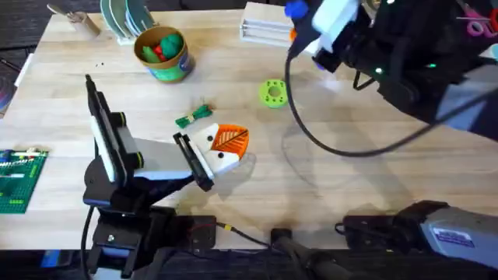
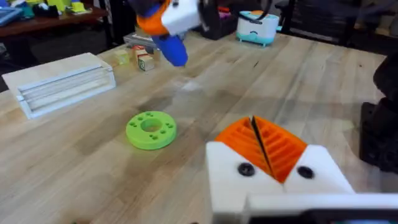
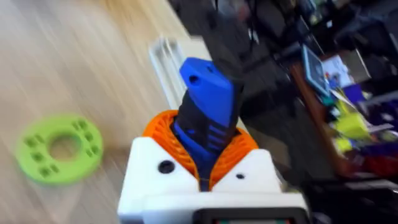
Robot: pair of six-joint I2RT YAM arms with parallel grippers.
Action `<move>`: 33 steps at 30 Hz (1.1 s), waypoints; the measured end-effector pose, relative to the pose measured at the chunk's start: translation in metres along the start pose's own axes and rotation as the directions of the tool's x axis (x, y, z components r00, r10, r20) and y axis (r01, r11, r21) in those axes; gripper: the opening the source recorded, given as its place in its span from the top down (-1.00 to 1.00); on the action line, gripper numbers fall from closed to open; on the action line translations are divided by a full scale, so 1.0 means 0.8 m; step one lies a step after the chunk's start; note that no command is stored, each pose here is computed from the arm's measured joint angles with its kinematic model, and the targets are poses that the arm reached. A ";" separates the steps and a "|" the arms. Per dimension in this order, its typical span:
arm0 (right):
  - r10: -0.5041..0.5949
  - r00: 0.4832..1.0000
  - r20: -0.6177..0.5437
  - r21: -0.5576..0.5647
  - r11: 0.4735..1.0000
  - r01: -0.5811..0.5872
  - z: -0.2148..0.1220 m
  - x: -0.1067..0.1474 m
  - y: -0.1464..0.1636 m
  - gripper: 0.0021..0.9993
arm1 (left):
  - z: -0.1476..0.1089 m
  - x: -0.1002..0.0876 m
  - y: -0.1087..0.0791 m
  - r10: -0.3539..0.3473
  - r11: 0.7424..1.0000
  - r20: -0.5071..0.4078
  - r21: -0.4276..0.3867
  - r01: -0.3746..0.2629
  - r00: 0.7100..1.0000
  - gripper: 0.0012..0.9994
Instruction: Pick up the gripper from the table and insert it into the empty holder that is missing its gripper. Then pick up a screw, insert it into the mounting hole, and use the screwdriver to tighten it. Finally, clean up the table by picking up the vegetable and placing it into the bucket.
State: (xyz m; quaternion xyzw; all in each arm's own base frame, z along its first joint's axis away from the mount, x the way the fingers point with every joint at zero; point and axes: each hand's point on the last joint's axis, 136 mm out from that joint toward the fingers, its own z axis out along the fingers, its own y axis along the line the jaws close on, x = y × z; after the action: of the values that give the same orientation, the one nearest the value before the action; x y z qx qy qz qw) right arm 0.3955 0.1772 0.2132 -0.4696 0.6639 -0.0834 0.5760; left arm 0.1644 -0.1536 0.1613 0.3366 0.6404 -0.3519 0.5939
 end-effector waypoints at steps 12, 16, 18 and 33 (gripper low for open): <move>-0.483 0.758 -0.438 -0.270 0.875 0.402 0.046 0.190 0.065 0.89 | 0.000 0.000 0.000 0.000 1.000 0.000 0.000 0.000 1.000 0.98; -0.540 0.697 -0.471 -0.349 0.840 0.415 0.042 0.214 0.079 0.90 | 0.000 0.000 0.000 0.000 1.000 0.000 0.000 0.000 1.000 0.98; -0.552 0.686 -0.474 -0.367 0.832 0.416 0.040 0.216 0.080 0.90 | 0.000 0.000 0.000 0.000 1.000 0.000 0.000 0.000 1.000 0.98; -0.365 0.723 -0.587 -0.251 0.931 0.265 0.031 0.212 0.060 -0.98 | 0.000 0.000 0.000 0.000 1.000 0.000 -0.002 0.000 1.000 0.98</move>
State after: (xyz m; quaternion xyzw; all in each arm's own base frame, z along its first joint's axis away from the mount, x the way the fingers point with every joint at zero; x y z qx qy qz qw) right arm 0.4088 0.0923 0.0573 -0.5630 0.7311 -0.2809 0.2638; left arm 0.1648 -0.1534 0.1613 0.3359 0.6408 -0.3512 0.5943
